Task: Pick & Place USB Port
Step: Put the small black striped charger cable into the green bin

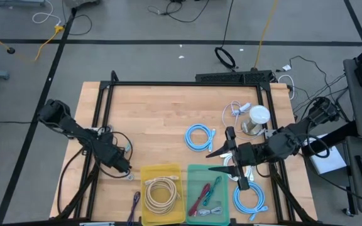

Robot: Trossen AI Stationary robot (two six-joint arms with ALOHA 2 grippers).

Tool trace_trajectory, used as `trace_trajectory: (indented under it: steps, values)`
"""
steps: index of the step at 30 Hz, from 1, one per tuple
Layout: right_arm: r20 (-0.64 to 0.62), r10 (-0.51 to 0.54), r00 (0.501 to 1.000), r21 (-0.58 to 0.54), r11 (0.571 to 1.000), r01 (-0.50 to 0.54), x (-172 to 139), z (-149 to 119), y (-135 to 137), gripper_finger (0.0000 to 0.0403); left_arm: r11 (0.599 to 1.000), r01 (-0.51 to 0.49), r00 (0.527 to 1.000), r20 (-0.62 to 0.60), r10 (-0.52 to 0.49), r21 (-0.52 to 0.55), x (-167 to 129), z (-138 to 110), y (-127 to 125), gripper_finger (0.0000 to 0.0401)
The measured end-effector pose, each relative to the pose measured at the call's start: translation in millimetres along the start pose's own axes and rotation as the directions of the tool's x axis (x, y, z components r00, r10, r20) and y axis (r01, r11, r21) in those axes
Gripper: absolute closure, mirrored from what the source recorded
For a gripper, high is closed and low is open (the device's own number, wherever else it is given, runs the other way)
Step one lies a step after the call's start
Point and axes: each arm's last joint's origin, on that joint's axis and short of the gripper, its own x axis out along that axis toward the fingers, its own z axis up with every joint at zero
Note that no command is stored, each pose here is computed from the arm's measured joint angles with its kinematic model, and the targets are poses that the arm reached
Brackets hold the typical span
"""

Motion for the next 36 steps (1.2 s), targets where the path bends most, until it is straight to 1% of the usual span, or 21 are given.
trace_trajectory:
  steps: [8, 15, 22, 23, 27, 32, 36]
  values:
    - [0.035, 0.008, 0.999, 0.008, 1.000, -0.008, -0.7, 3.5, 1.8, 0.0248, 1.000, 0.007, 0.999, -0.039, -0.007, 0.008, 2.0, -2.2, -2.1, 0.0401]
    - [0.044, 0.031, 0.999, -0.007, 0.999, -0.031, -3.3, 4.6, 7.8, 0.0248, 1.000, -0.015, 0.999, -0.029, 0.015, 0.013, 5.4, -6.8, -5.8, 0.0401]
    - [0.071, 0.039, 0.997, 0.003, 0.999, -0.040, -4.6, 7.3, 10.3, 0.0248, 1.000, -0.010, 0.999, -0.035, 0.011, 0.024, 14.7, -16.6, -13.6, 0.0401]
    - [0.073, 0.039, 0.997, 0.004, 0.999, -0.040, -4.6, 7.5, 10.3, 0.0248, 1.000, 0.005, 0.999, -0.040, -0.004, 0.027, 15.0, -18.5, -16.3, 0.0401]
    - [0.086, 0.039, 0.995, 0.010, 0.999, -0.040, -4.7, 8.9, 10.3, 0.0248, 1.000, -0.007, 0.999, -0.032, 0.007, 0.024, 17.4, -18.0, -16.3, 0.0401]
    - [0.099, 0.038, 0.994, 0.015, 0.999, -0.039, -4.8, 10.2, 10.2, 0.0248, 0.999, 0.024, 0.999, -0.046, -0.022, 0.024, 22.6, -20.2, -18.4, 0.0401]
    - [0.119, 0.042, 0.992, 0.020, 0.999, -0.045, -5.6, 12.2, 11.5, 0.0259, 0.994, 0.108, 0.992, -0.068, -0.106, 0.033, 30.8, -25.3, -23.9, 0.0401]
